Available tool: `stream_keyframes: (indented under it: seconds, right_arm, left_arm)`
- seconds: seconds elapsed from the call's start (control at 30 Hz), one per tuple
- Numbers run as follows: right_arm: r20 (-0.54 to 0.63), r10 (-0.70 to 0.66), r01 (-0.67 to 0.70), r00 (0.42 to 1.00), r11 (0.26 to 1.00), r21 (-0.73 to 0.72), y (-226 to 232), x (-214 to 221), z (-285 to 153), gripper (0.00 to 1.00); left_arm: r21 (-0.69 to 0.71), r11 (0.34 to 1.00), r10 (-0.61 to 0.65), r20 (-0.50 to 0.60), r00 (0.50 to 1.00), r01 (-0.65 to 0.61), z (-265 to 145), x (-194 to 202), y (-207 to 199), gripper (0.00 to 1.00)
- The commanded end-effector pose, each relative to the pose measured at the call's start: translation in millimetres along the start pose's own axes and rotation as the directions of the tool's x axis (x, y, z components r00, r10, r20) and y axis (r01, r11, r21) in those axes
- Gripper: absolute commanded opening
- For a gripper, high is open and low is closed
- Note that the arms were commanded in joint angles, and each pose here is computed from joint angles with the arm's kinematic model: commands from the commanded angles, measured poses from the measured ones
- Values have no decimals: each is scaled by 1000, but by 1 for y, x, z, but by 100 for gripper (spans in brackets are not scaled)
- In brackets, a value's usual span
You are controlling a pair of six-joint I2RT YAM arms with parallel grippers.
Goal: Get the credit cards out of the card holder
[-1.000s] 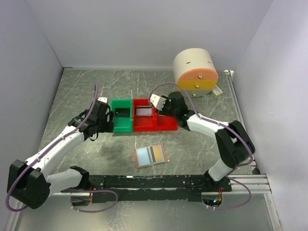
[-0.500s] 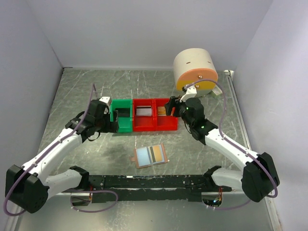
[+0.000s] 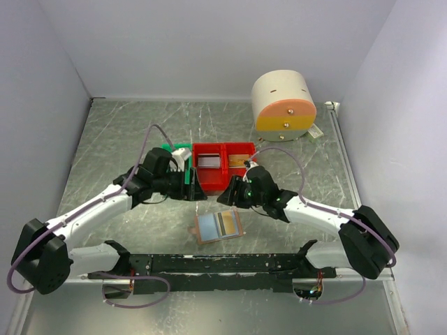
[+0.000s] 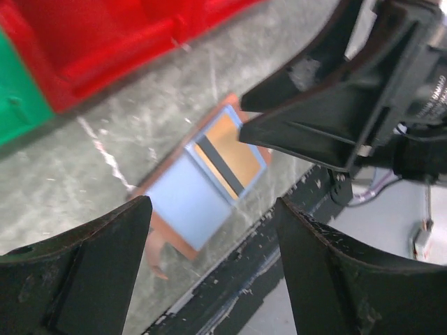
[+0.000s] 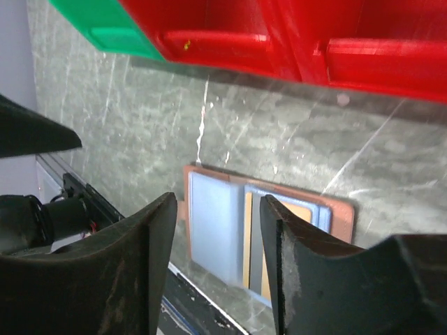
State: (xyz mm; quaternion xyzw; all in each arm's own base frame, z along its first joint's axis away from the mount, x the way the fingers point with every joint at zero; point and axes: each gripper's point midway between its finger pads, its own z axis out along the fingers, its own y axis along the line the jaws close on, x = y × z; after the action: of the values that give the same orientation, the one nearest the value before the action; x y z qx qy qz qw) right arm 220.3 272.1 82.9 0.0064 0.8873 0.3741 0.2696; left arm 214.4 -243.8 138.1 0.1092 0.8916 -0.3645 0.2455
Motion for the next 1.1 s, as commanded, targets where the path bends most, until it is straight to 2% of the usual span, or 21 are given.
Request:
stream_keyframes:
  seconds: [0.0,0.13,0.3,0.5,1.07]
  right_arm:
    - [-31,51,-48,998,996,79,-3,16,1,48]
    - [-67,83,-74,994,989,127,-17,34,-2,38]
    - [-101,96,-79,990,983,168,-29,47,-9,32]
    - [-140,122,-86,983,967,239,-48,63,-15,31]
    - [-173,123,-67,977,951,302,-69,77,-16,25]
  left_arm:
    - [111,993,-34,-34,999,38,12,22,-31,82]
    - [130,987,-92,-44,995,96,23,40,-38,79]
    - [112,985,-123,-55,991,129,33,55,-41,78]
    - [73,988,-131,-98,987,139,48,68,-42,76]
    - [18,979,-196,-152,969,201,76,88,-34,58]
